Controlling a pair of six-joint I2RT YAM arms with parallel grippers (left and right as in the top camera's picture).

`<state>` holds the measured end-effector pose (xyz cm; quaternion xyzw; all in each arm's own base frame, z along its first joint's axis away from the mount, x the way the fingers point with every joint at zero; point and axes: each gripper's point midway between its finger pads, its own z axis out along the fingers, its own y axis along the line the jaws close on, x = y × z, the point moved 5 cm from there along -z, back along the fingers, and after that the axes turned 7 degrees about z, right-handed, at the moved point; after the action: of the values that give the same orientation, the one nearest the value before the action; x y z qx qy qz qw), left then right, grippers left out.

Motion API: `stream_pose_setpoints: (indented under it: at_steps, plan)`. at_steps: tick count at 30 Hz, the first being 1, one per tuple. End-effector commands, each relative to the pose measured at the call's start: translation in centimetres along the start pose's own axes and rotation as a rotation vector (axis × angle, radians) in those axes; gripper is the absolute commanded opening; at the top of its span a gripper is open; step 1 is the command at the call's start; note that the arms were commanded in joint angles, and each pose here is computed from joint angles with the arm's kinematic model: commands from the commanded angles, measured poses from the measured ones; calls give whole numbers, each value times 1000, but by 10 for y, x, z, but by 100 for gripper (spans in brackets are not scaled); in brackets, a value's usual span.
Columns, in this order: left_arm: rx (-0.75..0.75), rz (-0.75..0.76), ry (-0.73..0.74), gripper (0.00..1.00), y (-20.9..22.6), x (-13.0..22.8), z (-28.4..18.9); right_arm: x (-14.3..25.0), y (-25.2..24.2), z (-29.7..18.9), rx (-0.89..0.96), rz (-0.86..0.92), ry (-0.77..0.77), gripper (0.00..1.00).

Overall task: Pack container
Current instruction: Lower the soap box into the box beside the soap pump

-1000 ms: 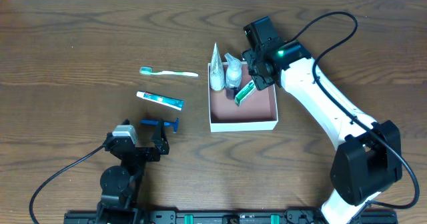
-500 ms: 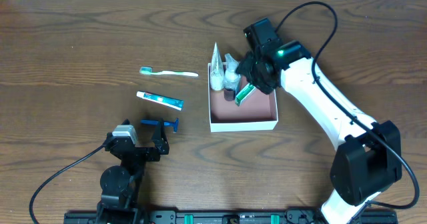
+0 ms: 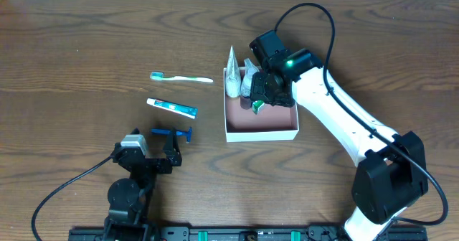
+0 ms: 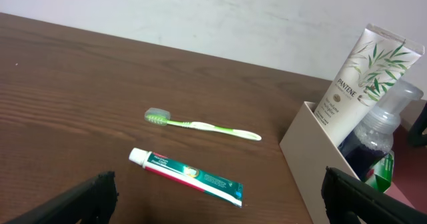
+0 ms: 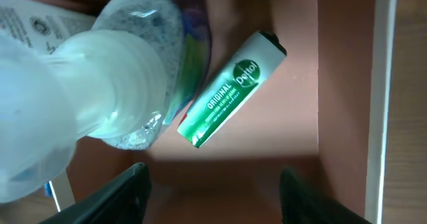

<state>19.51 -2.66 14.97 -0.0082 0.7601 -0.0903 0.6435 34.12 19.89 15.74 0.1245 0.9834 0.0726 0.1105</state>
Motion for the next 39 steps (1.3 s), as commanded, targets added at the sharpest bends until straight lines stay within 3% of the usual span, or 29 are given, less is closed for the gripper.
stream_pose_setpoints:
  at_steps: [1,16,29,39]
  plan:
    - [-32,15,50,98,5,14,1,1,2,4,7,-166,-26,65]
    - [-32,15,50,98,5,14,1,17,-11,63,-21,-404,-74,66]
    - [-32,15,50,98,5,14,1,29,-8,68,-85,-558,-23,63]
    - [-32,15,50,98,5,14,1,33,-14,66,-69,-565,14,61]
